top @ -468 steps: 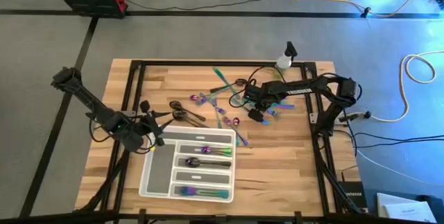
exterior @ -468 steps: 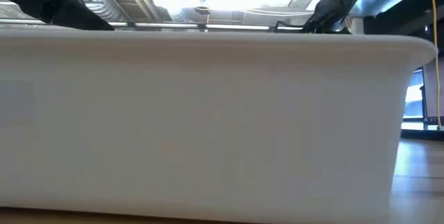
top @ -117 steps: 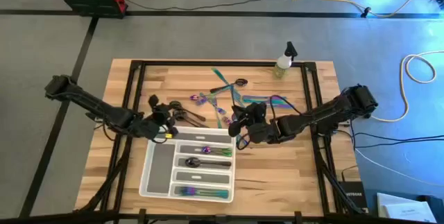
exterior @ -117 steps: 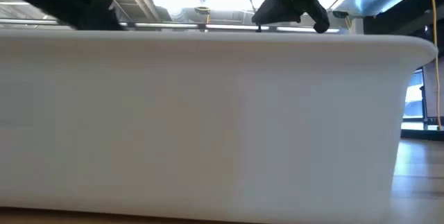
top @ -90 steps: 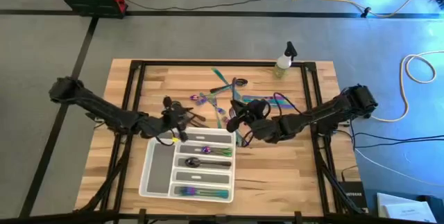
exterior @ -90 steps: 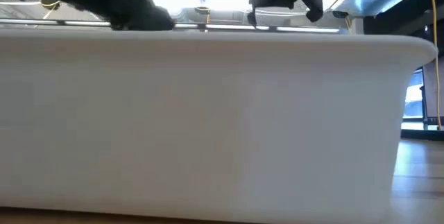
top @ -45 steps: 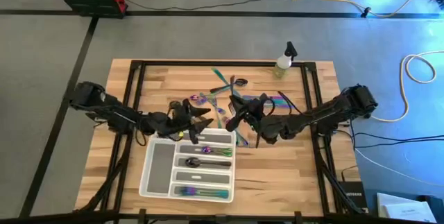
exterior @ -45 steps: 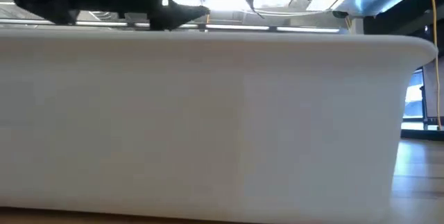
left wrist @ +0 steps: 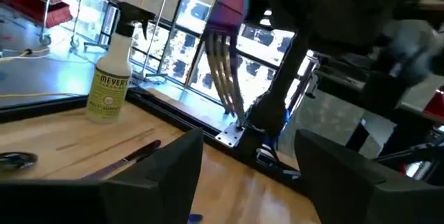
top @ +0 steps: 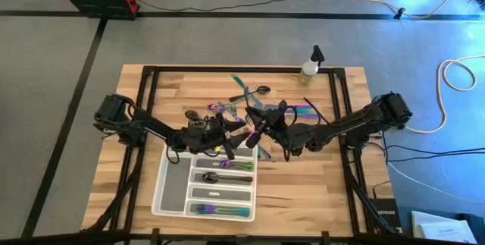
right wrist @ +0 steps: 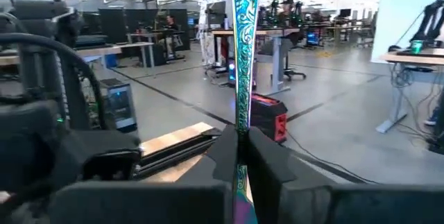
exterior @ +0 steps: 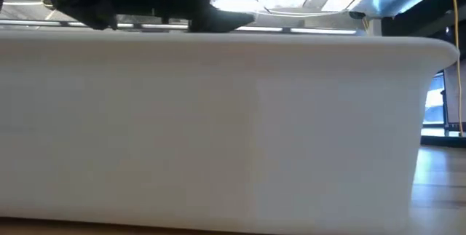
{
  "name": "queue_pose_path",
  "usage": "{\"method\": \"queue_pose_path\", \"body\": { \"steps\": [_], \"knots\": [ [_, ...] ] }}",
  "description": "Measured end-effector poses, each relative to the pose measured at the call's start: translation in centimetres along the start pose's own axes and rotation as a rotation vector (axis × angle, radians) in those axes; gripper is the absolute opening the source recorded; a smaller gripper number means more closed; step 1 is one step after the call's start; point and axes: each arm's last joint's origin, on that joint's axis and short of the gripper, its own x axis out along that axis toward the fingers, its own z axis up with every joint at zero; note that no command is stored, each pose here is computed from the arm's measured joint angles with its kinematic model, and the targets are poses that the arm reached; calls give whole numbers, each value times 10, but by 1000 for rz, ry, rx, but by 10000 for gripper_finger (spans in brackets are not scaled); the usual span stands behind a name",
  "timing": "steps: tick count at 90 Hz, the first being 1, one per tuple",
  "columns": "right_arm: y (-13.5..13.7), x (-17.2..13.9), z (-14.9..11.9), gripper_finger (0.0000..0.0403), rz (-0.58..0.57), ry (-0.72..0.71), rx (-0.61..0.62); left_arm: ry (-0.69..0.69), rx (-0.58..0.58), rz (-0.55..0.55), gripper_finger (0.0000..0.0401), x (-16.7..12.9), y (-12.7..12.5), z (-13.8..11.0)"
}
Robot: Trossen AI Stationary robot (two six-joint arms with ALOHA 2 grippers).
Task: Sort silverware
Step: Put the blue fork into the white silverware tray
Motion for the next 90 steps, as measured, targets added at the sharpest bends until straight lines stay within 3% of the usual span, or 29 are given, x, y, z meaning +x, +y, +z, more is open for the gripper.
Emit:
{"method": "queue_pose_path", "body": {
  "steps": [31, 61, 90],
  "knots": [
    [2, -1, 0, 3, 42, 5, 47, -3, 26, 33, 215, 3, 0, -2],
    [1, -1, -5, 3, 38, 40, 2, 30, 208, 86, 215, 3, 2, -6],
    [8, 4, -27, 3, 44, 90, 17, 9, 185, 68, 215, 3, 1, -4]
  ]
}}
